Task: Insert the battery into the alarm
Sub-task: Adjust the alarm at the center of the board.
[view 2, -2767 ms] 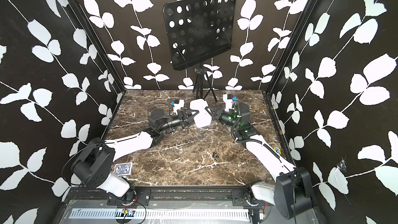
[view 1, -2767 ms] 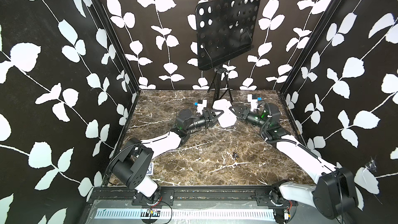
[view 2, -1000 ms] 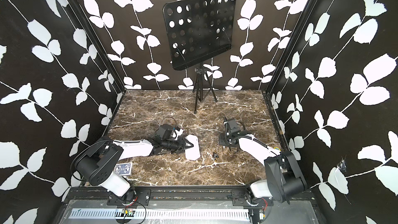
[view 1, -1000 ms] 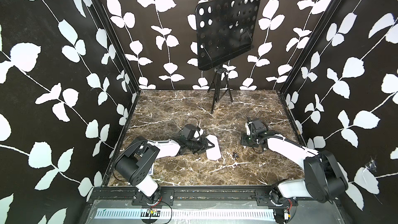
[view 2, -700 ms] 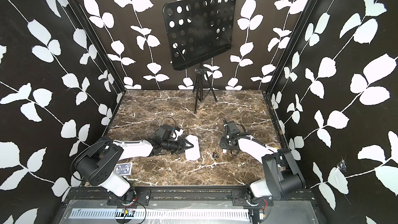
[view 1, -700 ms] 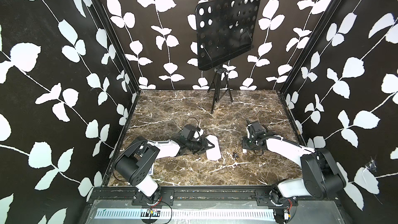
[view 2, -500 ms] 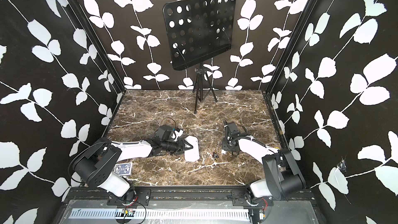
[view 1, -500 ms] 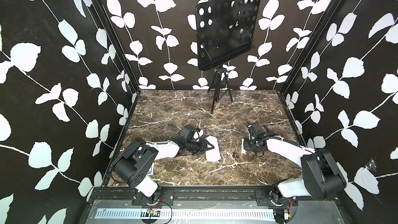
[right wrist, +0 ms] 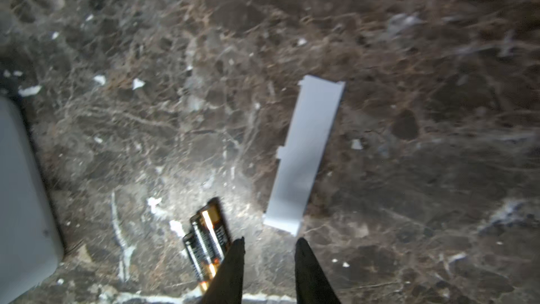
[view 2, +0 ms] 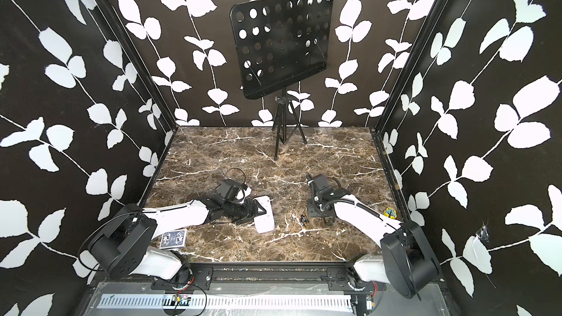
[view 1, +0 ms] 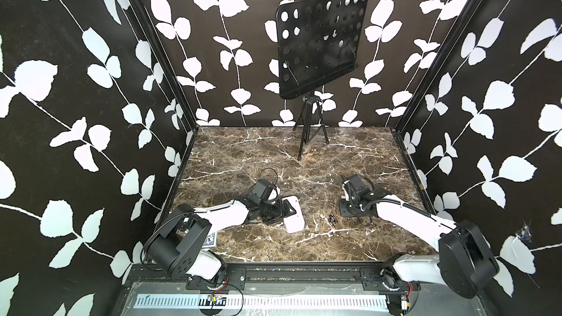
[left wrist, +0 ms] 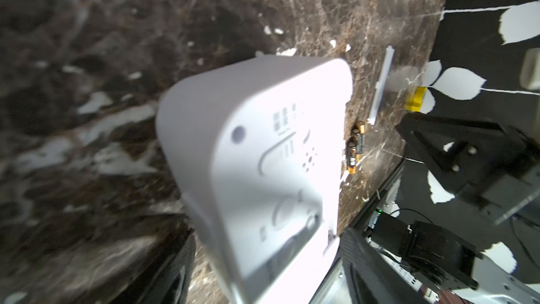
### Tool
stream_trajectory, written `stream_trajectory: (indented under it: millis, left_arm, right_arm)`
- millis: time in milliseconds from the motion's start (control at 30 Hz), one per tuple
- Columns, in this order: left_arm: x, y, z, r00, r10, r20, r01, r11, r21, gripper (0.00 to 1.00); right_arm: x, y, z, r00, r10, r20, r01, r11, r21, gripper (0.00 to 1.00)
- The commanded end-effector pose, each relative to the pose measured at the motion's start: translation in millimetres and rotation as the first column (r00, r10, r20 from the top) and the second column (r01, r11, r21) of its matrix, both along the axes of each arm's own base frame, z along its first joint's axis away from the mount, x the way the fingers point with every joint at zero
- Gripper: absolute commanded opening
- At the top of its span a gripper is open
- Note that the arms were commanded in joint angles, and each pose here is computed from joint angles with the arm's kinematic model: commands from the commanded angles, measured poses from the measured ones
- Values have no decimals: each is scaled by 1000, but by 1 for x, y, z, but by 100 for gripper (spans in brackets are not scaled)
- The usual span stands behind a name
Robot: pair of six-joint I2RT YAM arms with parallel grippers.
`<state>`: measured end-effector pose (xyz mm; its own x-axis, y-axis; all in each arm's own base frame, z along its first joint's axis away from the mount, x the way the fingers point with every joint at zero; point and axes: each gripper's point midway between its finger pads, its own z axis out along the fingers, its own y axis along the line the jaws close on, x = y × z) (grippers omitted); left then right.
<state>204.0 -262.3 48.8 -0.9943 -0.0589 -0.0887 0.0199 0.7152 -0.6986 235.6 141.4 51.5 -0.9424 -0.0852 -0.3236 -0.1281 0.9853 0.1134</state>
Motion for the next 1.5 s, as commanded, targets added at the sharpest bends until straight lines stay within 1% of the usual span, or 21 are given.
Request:
stream_trajectory:
  millis: [0, 100, 233, 433, 733, 1467]
  left_arm:
    - [-6, 10, -1, 1000, 4, 9, -4, 999, 39, 80]
    - [-9, 14, 0, 1000, 10, 11, -10, 999, 49, 80]
    - [-7, 21, 8, 998, 42, 43, -45, 997, 61, 80]
    - [-5, 24, 17, 995, 81, 62, -84, 995, 47, 79]
    - [-6, 24, 12, 996, 84, 43, -86, 995, 56, 79]
    - [-10, 29, 4, 996, 90, 27, -92, 993, 74, 78]
  right_arm:
    - [-8, 5, -4, 999, 29, -27, -29, 999, -13, 25]
    - [-10, 10, -9, 998, 45, -40, -45, 999, -9, 19]
    - [-9, 16, -11, 995, 83, -50, -85, 996, -34, 16]
    - [-9, 25, -14, 990, 130, -58, -132, 990, -47, 15]
    - [-11, 28, -21, 986, 151, -73, -156, 986, -64, 12]
    - [-7, 24, -36, 976, 187, -110, -201, 969, -140, 14]
